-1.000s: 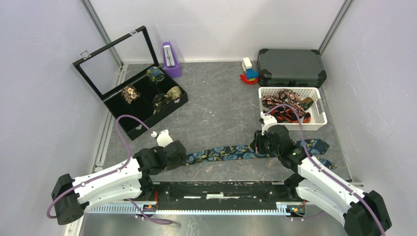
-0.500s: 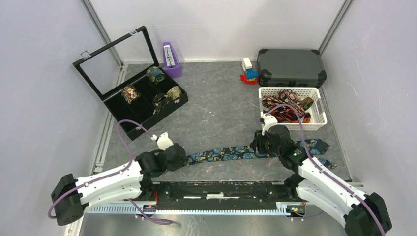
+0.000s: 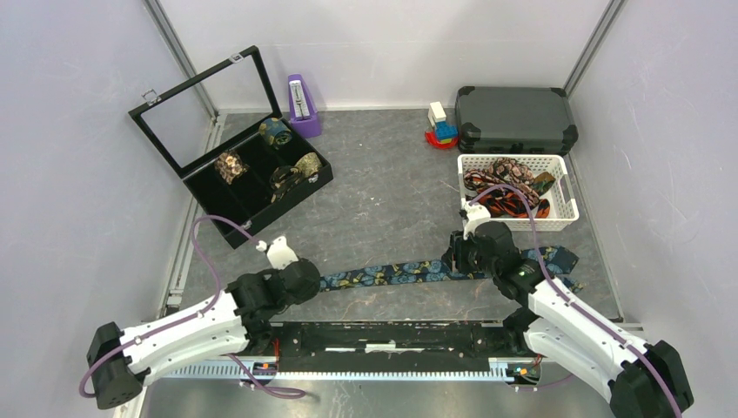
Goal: Roll the ties
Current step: Flatten out the tie at the center of the board.
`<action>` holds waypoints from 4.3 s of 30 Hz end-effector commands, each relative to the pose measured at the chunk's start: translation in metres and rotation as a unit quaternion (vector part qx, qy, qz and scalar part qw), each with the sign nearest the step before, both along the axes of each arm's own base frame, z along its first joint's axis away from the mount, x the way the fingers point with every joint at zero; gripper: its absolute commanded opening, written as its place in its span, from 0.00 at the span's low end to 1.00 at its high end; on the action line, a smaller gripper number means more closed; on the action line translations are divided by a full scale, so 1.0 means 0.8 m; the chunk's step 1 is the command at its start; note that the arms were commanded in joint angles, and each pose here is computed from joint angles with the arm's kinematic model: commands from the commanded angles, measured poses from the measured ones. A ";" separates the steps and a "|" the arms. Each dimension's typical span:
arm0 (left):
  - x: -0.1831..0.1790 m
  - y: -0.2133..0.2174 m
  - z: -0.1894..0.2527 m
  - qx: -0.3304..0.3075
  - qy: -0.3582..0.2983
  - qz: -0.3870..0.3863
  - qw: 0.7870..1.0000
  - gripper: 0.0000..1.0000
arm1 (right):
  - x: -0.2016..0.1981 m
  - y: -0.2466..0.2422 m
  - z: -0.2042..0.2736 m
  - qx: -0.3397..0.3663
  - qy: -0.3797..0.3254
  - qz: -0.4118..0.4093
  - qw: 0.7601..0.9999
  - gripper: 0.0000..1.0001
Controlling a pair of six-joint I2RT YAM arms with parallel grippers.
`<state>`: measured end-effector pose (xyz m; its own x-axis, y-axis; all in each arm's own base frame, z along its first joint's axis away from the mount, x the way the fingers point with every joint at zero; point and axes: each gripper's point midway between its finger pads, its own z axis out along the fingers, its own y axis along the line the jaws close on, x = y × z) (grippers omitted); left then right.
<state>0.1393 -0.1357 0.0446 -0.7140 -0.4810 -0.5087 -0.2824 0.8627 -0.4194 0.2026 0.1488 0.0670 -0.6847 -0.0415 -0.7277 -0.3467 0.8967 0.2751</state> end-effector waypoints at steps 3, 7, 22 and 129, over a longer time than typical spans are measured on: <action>0.000 0.037 0.015 0.032 -0.027 0.025 0.999 0.03 | 0.004 0.007 0.006 0.008 -0.007 0.011 1.000 0.42; -0.005 0.040 0.014 0.018 -0.032 0.019 0.999 0.05 | 0.001 0.010 0.003 0.008 0.003 0.021 1.000 0.42; 0.014 0.054 0.121 0.027 -0.097 0.026 0.995 0.64 | -0.012 -0.113 0.004 -0.132 0.028 -0.215 0.967 0.50; 0.020 -0.275 -0.032 0.111 0.058 -0.381 0.916 0.25 | 0.013 -0.326 -0.080 -0.065 0.091 -0.649 0.753 0.35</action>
<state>0.1655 -0.3579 0.0211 -0.8490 0.2562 -0.4621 0.3905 0.8934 -0.2221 0.2122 -0.1193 0.0145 -0.2801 0.6579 -0.6991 0.8868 0.4562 0.0740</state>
